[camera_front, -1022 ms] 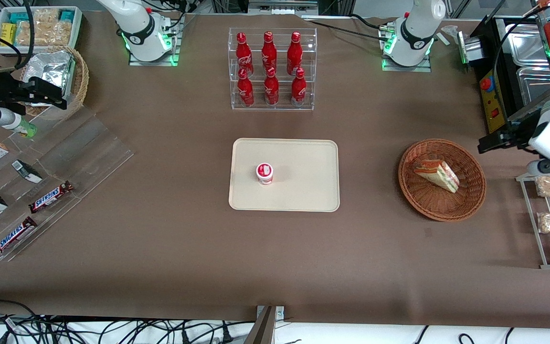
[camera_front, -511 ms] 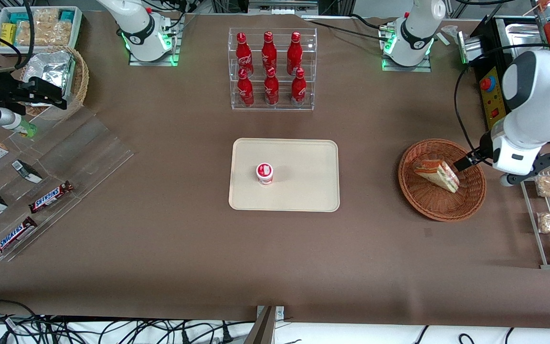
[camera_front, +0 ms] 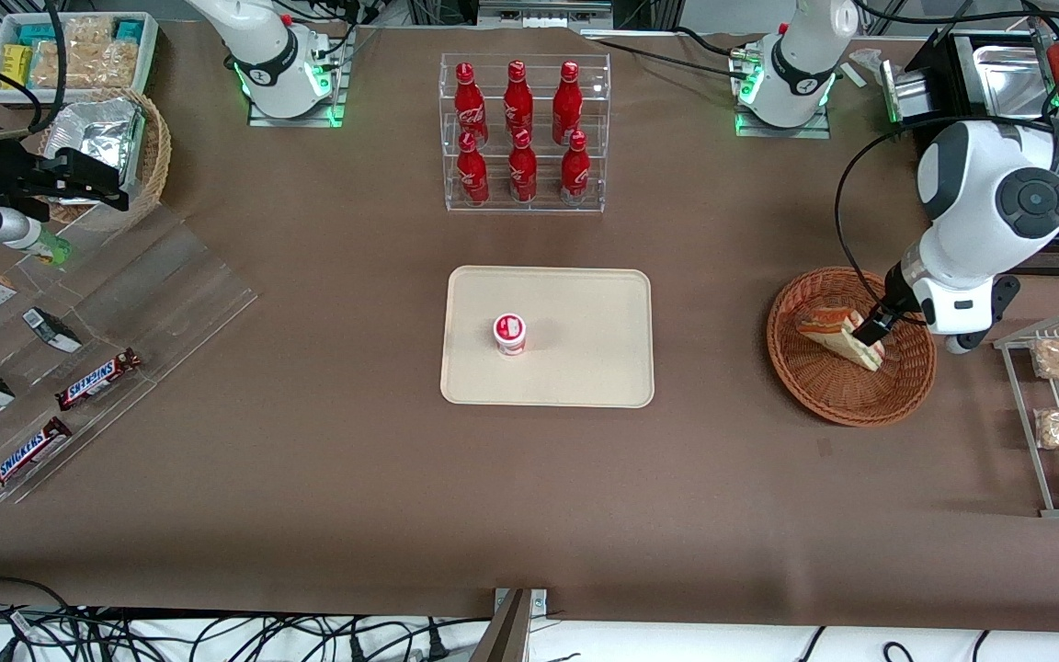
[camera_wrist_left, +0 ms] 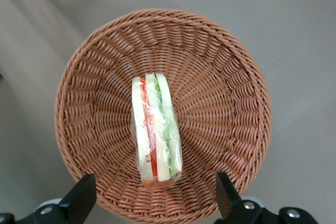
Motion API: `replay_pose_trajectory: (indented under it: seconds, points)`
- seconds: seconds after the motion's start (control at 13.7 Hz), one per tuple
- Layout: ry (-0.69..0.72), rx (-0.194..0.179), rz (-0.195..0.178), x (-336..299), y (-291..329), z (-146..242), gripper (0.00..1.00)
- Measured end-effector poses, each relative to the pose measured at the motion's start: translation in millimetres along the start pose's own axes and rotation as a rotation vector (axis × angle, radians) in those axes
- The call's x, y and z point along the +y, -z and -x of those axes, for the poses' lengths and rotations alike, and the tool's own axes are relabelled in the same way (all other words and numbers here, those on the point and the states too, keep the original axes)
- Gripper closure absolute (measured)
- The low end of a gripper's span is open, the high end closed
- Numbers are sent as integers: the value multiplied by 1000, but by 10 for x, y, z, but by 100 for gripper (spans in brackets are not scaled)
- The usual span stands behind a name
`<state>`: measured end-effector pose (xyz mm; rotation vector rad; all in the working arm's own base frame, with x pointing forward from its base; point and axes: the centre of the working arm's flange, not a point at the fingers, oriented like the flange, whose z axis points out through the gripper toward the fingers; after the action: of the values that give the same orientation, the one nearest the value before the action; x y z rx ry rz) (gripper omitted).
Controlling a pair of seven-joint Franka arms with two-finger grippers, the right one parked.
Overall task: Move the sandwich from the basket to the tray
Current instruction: 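Lower the left gripper and close it on the wrapped sandwich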
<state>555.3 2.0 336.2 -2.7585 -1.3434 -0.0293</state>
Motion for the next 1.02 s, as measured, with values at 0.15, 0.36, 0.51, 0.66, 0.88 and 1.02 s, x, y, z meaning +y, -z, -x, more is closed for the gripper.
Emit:
replay_pose_trajectory:
  seconds: [0.15,0.36,0.51,0.66,0.88,1.02]
  points:
    - [43,11,11,13,-159,14,0]
    - [79,25,27,-6,-412,73,0]
    - [90,22,33,-14,-517,83,0]
    - [100,24,46,-43,-618,83,0]
    - [129,28,72,-164,-808,66,0]
    - [151,26,82,-186,-913,84,0]
